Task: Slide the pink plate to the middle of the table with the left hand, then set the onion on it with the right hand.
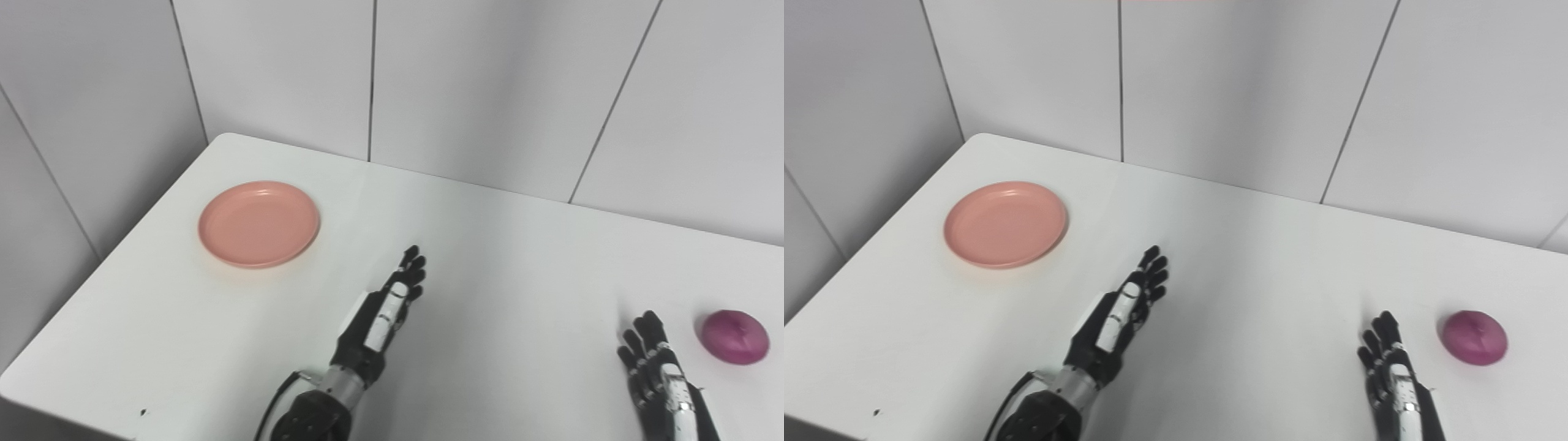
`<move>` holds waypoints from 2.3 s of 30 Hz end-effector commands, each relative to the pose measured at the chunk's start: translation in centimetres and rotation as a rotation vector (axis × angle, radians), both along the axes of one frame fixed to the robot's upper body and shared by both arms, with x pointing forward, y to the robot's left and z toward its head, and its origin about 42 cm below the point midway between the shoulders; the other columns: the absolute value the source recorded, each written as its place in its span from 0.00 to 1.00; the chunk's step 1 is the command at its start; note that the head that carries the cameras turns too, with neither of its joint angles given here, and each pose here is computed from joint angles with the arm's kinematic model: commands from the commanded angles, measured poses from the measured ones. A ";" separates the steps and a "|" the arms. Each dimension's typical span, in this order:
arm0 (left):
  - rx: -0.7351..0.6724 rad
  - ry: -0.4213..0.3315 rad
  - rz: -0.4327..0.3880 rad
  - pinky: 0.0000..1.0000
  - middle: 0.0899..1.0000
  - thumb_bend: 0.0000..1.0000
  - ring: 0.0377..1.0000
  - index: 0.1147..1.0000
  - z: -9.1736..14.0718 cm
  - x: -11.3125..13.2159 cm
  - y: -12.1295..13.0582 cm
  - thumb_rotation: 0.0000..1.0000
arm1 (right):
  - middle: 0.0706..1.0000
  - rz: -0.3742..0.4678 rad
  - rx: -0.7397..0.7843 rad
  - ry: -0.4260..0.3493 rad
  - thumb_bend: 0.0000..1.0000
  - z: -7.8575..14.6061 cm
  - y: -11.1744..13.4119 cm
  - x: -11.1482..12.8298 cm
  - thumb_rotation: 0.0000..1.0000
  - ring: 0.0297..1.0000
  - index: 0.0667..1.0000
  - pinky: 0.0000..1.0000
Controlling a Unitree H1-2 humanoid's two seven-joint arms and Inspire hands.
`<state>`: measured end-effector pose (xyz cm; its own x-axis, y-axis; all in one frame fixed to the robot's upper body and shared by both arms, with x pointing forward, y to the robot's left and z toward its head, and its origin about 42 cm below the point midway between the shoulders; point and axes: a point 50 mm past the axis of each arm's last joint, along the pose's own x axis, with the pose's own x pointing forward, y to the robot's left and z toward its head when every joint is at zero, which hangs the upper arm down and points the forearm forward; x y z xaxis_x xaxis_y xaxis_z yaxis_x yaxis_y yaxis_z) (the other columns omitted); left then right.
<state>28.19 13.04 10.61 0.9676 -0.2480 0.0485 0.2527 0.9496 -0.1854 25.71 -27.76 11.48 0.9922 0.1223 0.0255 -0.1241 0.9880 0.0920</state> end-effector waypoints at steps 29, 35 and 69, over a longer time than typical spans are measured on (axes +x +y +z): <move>0.006 0.171 0.003 1.00 1.00 0.41 1.00 1.00 -6.1 -2.2 -1.4 1.00 | 1.00 -0.024 0.005 0.103 0.23 -2.2 -1.9 -0.6 1.00 1.00 1.00 1.00; 0.030 0.134 0.006 1.00 1.00 0.43 1.00 1.00 -5.7 -2.3 -1.2 1.00 | 1.00 -0.021 0.000 0.104 0.28 -2.2 -1.9 -0.7 1.00 1.00 1.00 1.00; 0.144 -0.136 0.103 1.00 1.00 0.46 1.00 0.98 2.7 0.0 3.7 1.00 | 1.00 -0.019 0.016 0.108 0.39 -2.0 -1.3 -0.6 0.95 1.00 1.00 1.00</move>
<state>27.58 16.68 11.91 0.9807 -0.1687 0.0987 0.1721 0.9847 -0.0272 26.20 -28.92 11.82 0.9928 0.1151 0.0347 -0.1178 0.9887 0.0927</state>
